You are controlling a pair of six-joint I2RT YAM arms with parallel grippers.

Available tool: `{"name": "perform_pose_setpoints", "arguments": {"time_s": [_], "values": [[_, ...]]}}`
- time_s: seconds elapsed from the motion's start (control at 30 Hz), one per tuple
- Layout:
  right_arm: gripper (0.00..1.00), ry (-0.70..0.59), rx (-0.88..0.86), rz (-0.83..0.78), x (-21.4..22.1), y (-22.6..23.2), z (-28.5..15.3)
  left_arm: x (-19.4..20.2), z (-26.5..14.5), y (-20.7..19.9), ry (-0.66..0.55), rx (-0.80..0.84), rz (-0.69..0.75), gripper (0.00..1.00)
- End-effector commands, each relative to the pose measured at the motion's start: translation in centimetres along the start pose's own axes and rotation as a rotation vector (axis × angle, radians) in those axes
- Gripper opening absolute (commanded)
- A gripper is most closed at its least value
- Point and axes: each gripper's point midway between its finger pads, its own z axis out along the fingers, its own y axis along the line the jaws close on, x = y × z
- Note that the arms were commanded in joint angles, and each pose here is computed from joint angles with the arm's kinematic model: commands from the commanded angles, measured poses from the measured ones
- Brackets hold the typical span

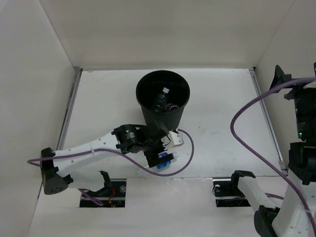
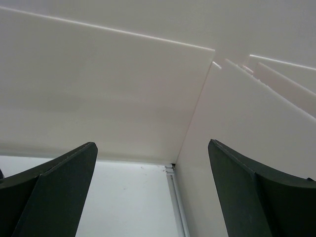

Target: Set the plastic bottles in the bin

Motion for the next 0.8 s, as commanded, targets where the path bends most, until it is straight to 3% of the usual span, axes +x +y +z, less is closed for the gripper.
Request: {"name": "perform_pose_setpoints", "arguments": {"time_s": [0.0,0.33,0.77], "values": [[1.00,-0.059,0.007,0.025,-2.2,-0.2,-1.7,0.1,1.7,1.0,0.020,-0.129,-0.035,0.99],[1.00,-0.133,0.010,0.033,-5.7,-0.6,-3.8,1.0,8.1,-1.7,0.156,-0.100,-0.118,0.98],[1.00,-0.263,-0.026,0.030,-11.0,-0.6,-5.7,4.2,13.0,-3.2,0.251,-0.083,-0.092,0.97]]}}
